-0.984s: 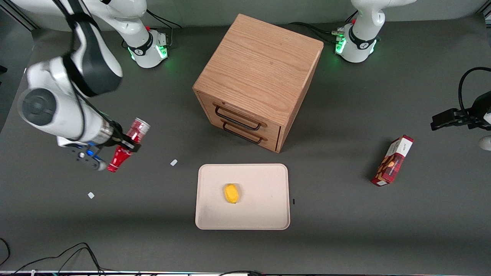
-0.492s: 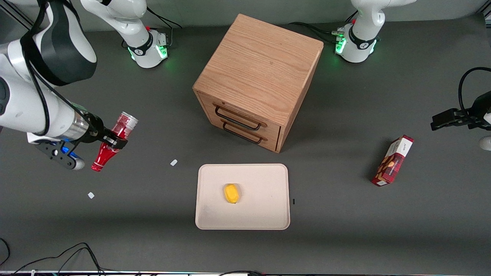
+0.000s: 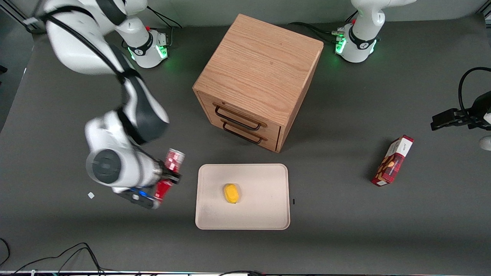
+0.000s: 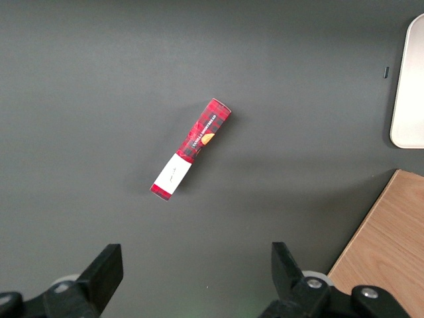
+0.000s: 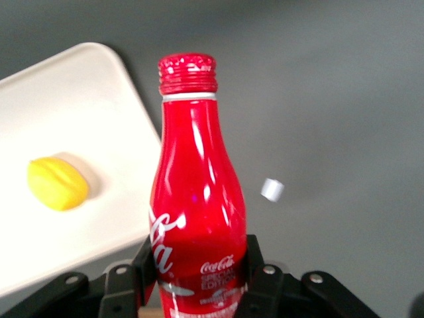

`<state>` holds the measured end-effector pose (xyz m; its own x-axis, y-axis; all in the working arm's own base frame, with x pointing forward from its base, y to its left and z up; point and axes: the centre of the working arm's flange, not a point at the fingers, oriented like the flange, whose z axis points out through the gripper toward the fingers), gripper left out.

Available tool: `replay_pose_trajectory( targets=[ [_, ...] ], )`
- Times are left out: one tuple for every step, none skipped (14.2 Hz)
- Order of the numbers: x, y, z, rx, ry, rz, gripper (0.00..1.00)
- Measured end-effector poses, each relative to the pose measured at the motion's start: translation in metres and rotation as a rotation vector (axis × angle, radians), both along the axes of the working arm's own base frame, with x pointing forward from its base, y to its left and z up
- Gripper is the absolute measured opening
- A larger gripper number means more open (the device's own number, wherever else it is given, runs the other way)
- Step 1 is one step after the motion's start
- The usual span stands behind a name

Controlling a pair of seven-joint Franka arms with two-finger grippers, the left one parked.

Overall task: Place coke bottle on tray
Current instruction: 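Carry the upright bottle over the white tray beside the lemon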

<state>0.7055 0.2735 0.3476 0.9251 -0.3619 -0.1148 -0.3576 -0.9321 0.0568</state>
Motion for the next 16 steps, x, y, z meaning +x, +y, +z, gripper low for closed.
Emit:
replay_pose_trajectory(
  targets=[
    [0.005, 0.016, -0.029, 0.011, -0.025, 0.055, 0.55],
    [0.009, 0.023, -0.052, 0.026, -0.039, 0.112, 0.55],
    [0.013, 0.023, -0.071, 0.039, -0.048, 0.163, 0.55],
    [0.017, 0.021, -0.086, 0.049, -0.061, 0.202, 0.55],
    [0.021, 0.019, -0.098, 0.057, -0.074, 0.226, 0.55],
    [0.024, 0.017, -0.108, 0.063, -0.082, 0.240, 0.55],
    [0.025, 0.018, -0.117, 0.068, -0.089, 0.250, 0.55],
    [0.025, 0.019, -0.124, 0.071, -0.094, 0.260, 0.55],
    [0.024, 0.021, -0.129, 0.073, -0.096, 0.267, 0.55],
    [0.024, 0.024, -0.131, 0.076, -0.101, 0.272, 0.55],
    [0.023, 0.027, -0.133, 0.078, -0.104, 0.277, 0.55],
    [0.023, 0.030, -0.135, 0.081, -0.110, 0.281, 0.55],
    [0.022, 0.033, -0.137, 0.082, -0.114, 0.284, 0.55],
    [0.021, 0.035, -0.140, 0.084, -0.116, 0.287, 0.55],
    [0.021, 0.036, -0.142, 0.085, -0.119, 0.288, 0.55],
    [0.021, 0.036, -0.144, 0.085, -0.118, 0.290, 0.55]
  ],
)
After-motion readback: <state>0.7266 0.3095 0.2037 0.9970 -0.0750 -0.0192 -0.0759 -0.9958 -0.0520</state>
